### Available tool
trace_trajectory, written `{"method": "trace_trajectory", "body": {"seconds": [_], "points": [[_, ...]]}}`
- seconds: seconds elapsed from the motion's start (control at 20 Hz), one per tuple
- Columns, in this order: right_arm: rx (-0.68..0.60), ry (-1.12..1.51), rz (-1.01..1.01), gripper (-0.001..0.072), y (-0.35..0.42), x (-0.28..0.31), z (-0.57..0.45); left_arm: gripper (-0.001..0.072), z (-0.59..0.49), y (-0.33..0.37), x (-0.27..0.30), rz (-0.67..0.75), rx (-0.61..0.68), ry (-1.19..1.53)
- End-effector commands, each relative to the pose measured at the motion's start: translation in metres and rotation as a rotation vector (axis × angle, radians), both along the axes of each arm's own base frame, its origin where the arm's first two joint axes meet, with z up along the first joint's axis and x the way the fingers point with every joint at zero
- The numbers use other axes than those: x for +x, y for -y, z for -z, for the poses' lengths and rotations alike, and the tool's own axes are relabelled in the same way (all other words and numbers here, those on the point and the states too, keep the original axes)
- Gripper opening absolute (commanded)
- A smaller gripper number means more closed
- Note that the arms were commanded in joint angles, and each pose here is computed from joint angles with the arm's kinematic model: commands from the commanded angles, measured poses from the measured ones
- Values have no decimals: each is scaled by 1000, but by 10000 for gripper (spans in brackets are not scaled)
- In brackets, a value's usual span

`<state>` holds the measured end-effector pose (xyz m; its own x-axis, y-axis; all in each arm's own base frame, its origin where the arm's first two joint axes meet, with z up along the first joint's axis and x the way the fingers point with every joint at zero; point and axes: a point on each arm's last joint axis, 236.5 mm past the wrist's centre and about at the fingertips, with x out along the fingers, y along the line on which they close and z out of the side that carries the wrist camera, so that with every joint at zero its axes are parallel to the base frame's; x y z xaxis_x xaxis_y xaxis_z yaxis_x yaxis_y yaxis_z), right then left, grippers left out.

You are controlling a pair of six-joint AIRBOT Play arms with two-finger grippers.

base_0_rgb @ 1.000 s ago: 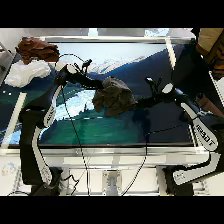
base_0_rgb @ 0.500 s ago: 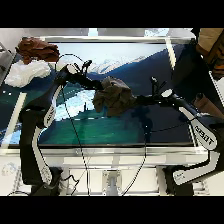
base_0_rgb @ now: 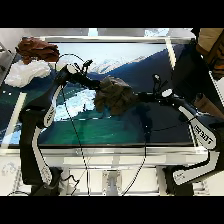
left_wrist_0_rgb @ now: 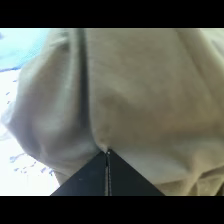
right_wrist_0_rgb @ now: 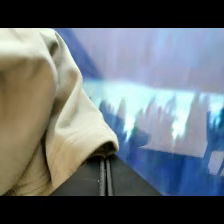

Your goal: Fold the shirts.

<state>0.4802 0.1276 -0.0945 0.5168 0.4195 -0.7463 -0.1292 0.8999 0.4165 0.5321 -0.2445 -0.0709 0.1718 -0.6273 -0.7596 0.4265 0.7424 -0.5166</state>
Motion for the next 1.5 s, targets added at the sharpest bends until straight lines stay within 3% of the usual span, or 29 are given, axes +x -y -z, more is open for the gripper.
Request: {"method": "trace_trajectory", "body": {"seconds": [0.0, 0.4, 0.9, 1.1, 1.45], "points": [[-31, 43, -13, 34, 4, 12, -11, 9, -10, 8, 1, 43, -37, 41], [-55, 143, 2, 33, 8, 48, -60, 9, -108, -24, 27, 82, -63, 253], [-382, 478, 88, 32, 74, 71, -238, 9, -310, -116, 4, -19, -15, 657], [-449, 669, 117, 32, 88, 38, -345, 9, -375, -131, -28, -33, 32, 795], [-391, 776, 135, 32, 90, -94, -455, 8, -463, -119, -145, 37, 66, 916]]}}
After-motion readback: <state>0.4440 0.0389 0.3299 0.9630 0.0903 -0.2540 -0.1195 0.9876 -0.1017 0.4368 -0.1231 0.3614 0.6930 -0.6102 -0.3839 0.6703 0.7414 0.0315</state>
